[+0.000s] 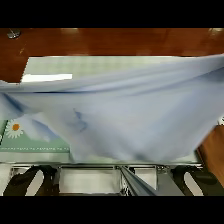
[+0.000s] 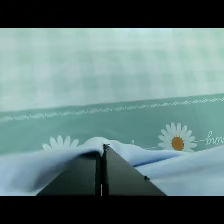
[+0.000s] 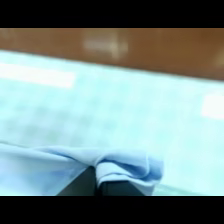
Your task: Fold the shirts.
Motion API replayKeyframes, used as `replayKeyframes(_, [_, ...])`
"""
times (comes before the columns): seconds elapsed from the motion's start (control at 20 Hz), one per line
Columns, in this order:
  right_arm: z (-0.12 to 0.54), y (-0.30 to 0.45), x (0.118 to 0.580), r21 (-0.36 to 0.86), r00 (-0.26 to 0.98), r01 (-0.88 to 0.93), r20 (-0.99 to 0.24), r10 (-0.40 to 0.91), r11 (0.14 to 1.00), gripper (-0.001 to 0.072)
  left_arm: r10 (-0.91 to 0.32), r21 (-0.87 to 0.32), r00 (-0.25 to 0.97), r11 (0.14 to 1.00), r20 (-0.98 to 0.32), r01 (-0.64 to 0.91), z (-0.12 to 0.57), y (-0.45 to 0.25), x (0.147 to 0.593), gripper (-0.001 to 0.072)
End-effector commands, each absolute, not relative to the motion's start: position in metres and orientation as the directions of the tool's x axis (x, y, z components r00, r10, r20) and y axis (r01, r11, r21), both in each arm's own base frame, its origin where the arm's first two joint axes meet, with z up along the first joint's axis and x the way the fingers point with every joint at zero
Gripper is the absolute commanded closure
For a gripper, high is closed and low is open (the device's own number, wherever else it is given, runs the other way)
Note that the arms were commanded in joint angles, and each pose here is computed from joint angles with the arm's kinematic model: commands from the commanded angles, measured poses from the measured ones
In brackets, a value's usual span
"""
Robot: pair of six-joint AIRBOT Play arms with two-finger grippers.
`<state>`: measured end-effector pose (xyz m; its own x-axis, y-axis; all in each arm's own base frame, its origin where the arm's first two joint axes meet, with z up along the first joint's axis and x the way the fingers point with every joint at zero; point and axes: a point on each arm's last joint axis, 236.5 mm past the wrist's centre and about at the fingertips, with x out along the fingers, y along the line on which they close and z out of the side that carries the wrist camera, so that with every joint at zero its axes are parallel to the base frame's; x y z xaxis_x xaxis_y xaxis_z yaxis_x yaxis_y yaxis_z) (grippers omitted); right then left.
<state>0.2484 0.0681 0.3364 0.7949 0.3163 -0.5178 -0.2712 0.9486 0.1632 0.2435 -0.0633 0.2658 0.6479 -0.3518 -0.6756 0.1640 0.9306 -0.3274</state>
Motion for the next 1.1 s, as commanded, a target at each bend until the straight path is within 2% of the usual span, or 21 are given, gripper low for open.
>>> replayKeyframes(0.0, [0.235, 0.059, 0.306, 0.258, 0.703, -0.189, -0.638, 0.314, 0.947, 0.0688, -0.41, -0.468, 0.622, 0.88, -0.667, 0.078, 0.178, -0.067, 0.296, 0.0681])
replayKeyframes(0.25, [0.129, 0.037, 0.424, 0.34, 0.676, -0.046, -0.681, 0.28, 0.939, 0.0688, -0.309, -0.484, 0.739, 0.875, -0.598, -0.026, 0.084, -0.067, 0.401, 0.0681])
replayKeyframes(0.45, [0.08, 0.049, 0.504, 0.487, 0.634, 0.012, -0.68, 0.37, 0.874, 0.0687, -0.3, -0.482, 0.733, 0.875, -0.611, -0.043, 0.046, -0.086, 0.468, 0.0681])
replayKeyframes(0.55, [0.061, 0.053, 0.534, 0.552, 0.633, 0.045, -0.661, 0.404, 0.833, 0.0687, -0.346, -0.552, 0.707, 0.831, -0.617, -0.075, 0.035, -0.099, 0.491, 0.0679])
replayKeyframes(0.6, [0.052, 0.056, 0.542, 0.588, 0.625, 0.069, -0.655, 0.425, 0.806, 0.0676, -0.37, -0.587, 0.698, 0.805, -0.613, -0.088, 0.034, -0.104, 0.499, 0.0629])
replayKeyframes(0.65, [0.047, 0.06, 0.548, 0.626, 0.615, 0.078, -0.643, 0.456, 0.776, 0.041, -0.388, -0.607, 0.694, 0.79, -0.606, -0.088, 0.037, -0.108, 0.505, 0.036])
replayKeyframes(0.7, [0.044, 0.068, 0.547, 0.653, 0.588, 0.054, -0.632, 0.505, 0.755, 0.0082, -0.402, -0.606, 0.686, 0.792, -0.606, -0.072, 0.042, -0.11, 0.507, 0.0014])
replayKeyframes(0.8, [0.05, 0.064, 0.533, 0.651, 0.525, 0.005, -0.648, 0.552, 0.759, 0.0081, -0.441, -0.585, 0.64, 0.811, -0.629, -0.016, 0.059, -0.103, 0.501, 0.0])
replayKeyframes(0.9, [0.064, 0.027, 0.509, 0.632, 0.467, 0.025, -0.692, 0.55, 0.774, 0.0082, -0.47, -0.567, 0.537, 0.823, -0.7, -0.018, 0.068, -0.075, 0.479, 0.0001])
replayKeyframes(1.0, [0.065, -0.025, 0.473, 0.579, 0.41, 0.097, -0.764, 0.498, 0.81, 0.0091, -0.459, -0.528, 0.388, 0.845, -0.799, -0.087, 0.056, -0.029, 0.436, 0.0001])
replayKeyframes(1.05, [0.059, -0.051, 0.447, 0.508, 0.349, 0.134, -0.828, 0.439, 0.851, 0.0091, -0.393, -0.438, 0.258, 0.886, -0.882, -0.148, 0.033, 0.006, 0.399, 0.0001])
